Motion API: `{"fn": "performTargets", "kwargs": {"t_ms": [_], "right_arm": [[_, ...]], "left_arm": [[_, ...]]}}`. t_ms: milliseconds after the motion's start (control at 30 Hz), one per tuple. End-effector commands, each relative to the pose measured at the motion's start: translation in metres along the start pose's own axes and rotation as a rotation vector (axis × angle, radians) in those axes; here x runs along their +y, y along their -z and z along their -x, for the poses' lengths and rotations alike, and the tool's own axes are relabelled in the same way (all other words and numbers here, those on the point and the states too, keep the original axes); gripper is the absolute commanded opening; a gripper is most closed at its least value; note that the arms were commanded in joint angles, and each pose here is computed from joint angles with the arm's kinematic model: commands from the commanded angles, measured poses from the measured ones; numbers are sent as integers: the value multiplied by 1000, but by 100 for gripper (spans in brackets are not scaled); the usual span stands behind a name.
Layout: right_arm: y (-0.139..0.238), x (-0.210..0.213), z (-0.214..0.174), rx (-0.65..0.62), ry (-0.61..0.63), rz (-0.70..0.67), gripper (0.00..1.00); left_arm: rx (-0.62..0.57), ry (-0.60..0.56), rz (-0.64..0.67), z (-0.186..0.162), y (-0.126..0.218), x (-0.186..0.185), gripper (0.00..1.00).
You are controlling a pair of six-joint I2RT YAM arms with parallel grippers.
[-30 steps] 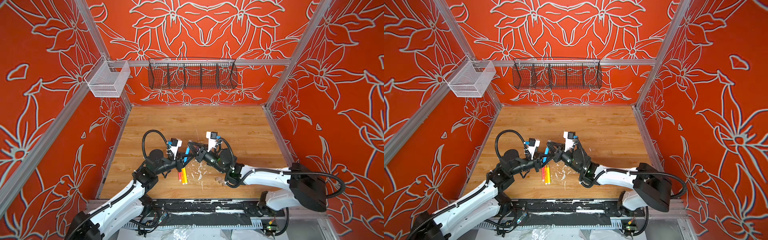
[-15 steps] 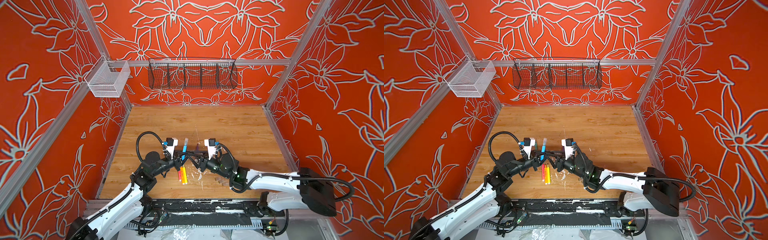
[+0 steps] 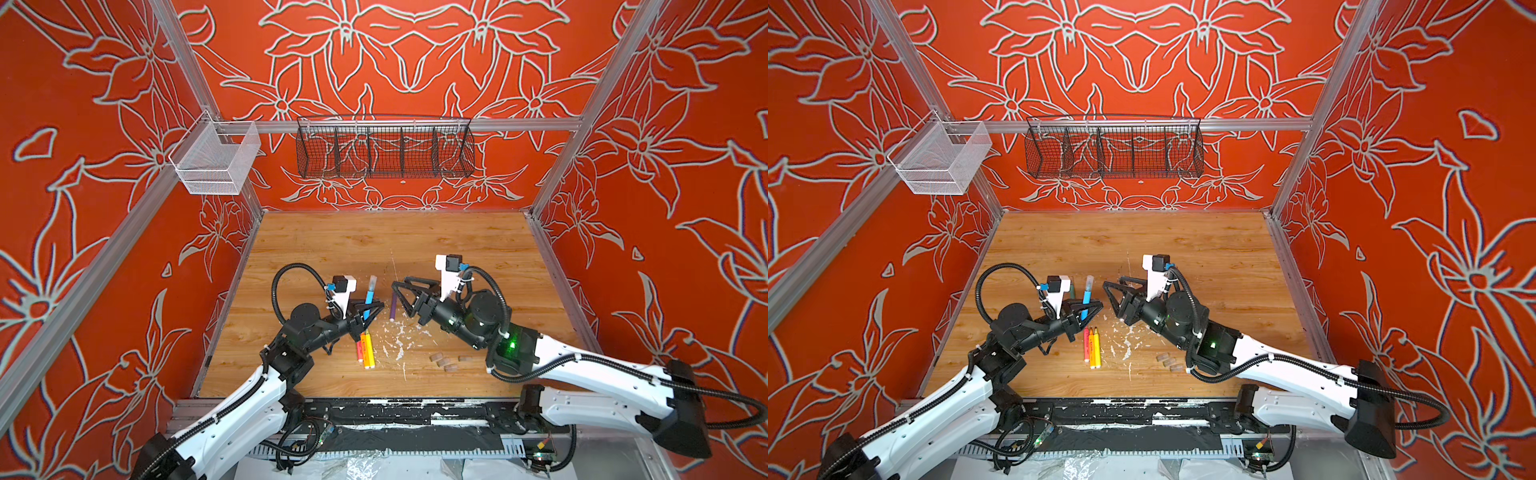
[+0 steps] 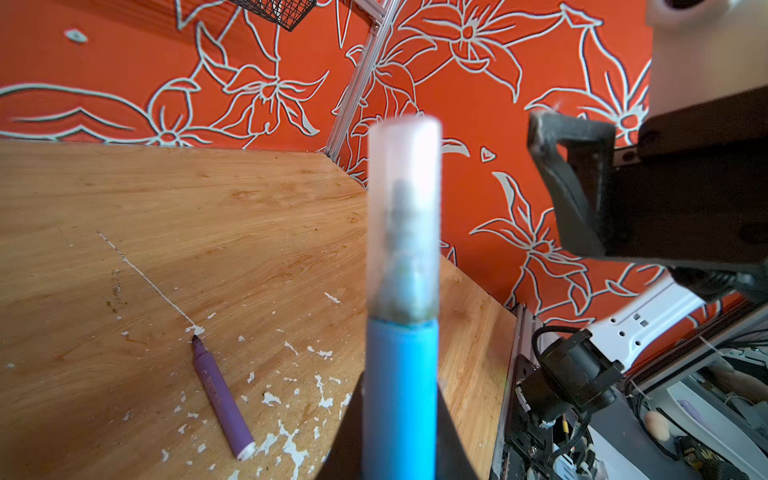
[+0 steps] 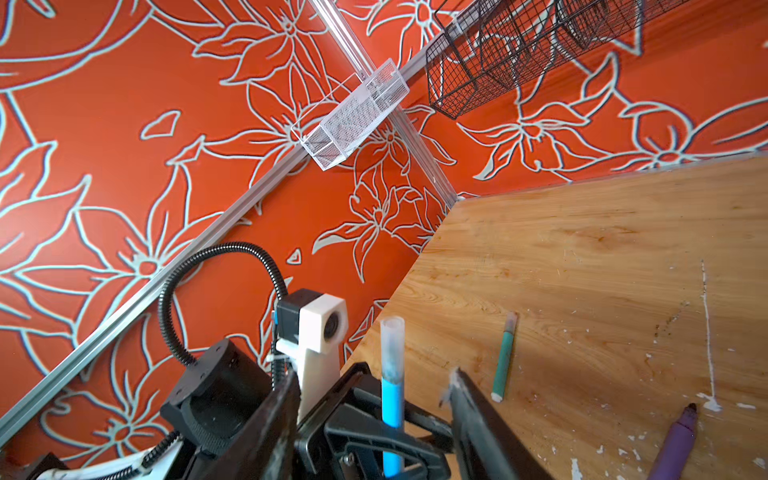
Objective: Insert the pens into the pen caps
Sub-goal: 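Open the right gripper and raise it above the cap, then close the right gripper on the cap and press it down onto the marker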
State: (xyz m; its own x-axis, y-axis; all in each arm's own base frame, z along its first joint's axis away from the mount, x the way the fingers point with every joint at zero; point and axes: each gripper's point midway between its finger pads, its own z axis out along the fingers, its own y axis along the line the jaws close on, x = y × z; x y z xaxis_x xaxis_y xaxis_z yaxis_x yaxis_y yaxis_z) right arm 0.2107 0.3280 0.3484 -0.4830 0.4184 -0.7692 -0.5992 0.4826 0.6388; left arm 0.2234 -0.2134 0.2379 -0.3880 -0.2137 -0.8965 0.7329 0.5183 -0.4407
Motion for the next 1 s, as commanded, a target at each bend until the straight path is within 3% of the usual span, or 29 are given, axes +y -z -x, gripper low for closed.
{"fn": "performTargets", "kwargs": {"t_ms": [0,400,667,833,967], "right_arm": [[-19,-13,-12,71,0,-80,58],[-70,-1,-26,196,-23,-73,51],[-79,3,-32,234,-22,-65,27],[-79,-3,-46,272,-39,-75,1],[-73,-11,-74,315,-71,-68,0]], "left_arm": [[-40,-50,-25,16,-1,-10,0],[-39,-56,-23,16,-1,-11,0],[-40,-56,-18,16,0,-10,0],[-43,-53,-3,17,0,-8,0],[-53,-48,91,21,0,8,0]]}}
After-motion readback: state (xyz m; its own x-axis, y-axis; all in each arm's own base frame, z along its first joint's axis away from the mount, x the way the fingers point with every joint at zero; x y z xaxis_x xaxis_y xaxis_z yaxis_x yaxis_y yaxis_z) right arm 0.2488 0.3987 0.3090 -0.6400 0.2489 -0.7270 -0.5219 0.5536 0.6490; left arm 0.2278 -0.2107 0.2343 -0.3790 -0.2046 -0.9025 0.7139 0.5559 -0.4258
